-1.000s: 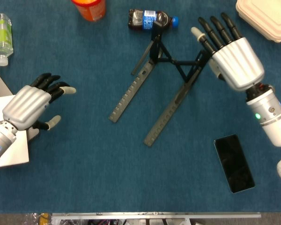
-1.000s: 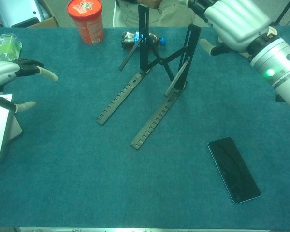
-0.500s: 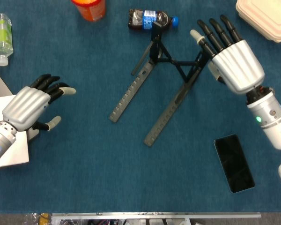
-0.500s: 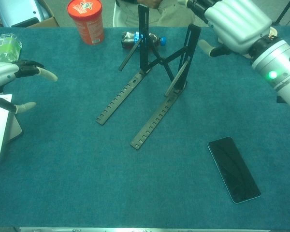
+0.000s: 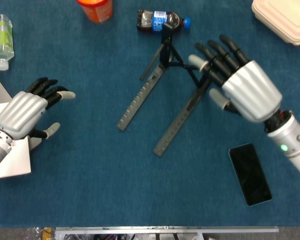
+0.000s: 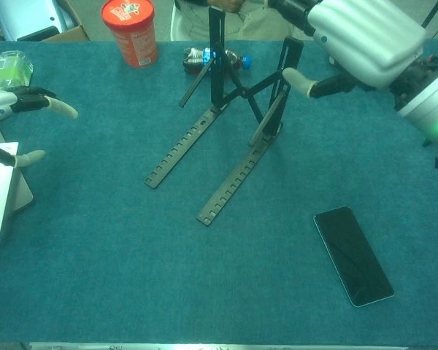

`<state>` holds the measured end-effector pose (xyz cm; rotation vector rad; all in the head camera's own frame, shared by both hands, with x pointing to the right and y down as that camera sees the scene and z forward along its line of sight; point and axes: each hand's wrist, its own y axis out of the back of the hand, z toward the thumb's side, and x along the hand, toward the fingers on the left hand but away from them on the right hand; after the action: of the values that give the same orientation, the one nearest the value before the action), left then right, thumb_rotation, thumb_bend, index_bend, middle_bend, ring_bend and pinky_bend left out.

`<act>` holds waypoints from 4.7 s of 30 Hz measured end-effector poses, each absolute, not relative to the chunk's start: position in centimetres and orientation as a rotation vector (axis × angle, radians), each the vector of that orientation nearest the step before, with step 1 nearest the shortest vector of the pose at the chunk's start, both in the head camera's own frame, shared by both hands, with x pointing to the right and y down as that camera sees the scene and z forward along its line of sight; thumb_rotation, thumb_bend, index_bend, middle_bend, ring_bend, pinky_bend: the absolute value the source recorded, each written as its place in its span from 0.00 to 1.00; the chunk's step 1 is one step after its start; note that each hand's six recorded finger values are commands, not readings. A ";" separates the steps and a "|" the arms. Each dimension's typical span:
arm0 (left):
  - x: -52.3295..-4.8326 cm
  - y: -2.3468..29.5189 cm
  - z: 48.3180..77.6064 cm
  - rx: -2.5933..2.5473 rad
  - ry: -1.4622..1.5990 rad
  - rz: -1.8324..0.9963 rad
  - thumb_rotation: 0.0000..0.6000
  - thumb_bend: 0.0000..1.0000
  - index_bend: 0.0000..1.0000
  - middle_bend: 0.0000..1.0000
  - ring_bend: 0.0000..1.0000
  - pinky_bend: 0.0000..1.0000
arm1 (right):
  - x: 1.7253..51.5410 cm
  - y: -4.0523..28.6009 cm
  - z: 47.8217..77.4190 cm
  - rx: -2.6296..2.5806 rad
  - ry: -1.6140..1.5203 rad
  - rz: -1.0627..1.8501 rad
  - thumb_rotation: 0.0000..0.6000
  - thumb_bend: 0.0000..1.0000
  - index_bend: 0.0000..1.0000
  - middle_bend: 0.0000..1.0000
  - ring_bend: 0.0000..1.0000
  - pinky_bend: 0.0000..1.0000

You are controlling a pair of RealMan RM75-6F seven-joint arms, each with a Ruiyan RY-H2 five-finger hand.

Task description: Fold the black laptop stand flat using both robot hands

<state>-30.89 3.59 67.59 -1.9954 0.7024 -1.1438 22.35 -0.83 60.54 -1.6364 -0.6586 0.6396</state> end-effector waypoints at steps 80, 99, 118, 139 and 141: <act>-32.9 4.7 66.0 -1.933 0.691 -1.227 1.00 0.36 0.19 0.17 0.06 0.03 | 13.4 0.4 71.5 -2.428 -0.582 0.633 1.00 0.44 0.00 0.00 0.00 0.00; -33.0 5.1 65.7 -1.929 0.673 -1.233 1.00 0.36 0.19 0.17 0.06 0.03 | 11.4 -3.9 73.7 -2.400 -0.716 0.762 1.00 0.44 0.00 0.00 0.00 0.00; -32.8 5.2 65.8 -1.933 0.665 -1.220 1.00 0.36 0.19 0.17 0.06 0.03 | 12.6 -2.6 73.7 -2.445 -0.661 0.796 1.00 0.44 0.00 0.00 0.00 0.00; -33.2 5.3 66.5 -1.929 0.678 -1.246 1.00 0.36 0.19 0.17 0.06 0.03 | 17.3 -1.8 62.3 -2.354 -0.743 0.452 1.00 0.43 0.00 0.00 0.00 0.00; -33.2 5.3 66.6 -1.930 0.682 -1.249 1.00 0.36 0.19 0.17 0.06 0.03 | 18.4 -2.2 61.8 -2.322 -0.764 0.465 1.00 0.43 0.00 0.00 0.00 0.00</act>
<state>-33.24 5.30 66.59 -1.9302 0.6819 -1.2487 18.42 -2.25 61.77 -2.3219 -0.7642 0.4654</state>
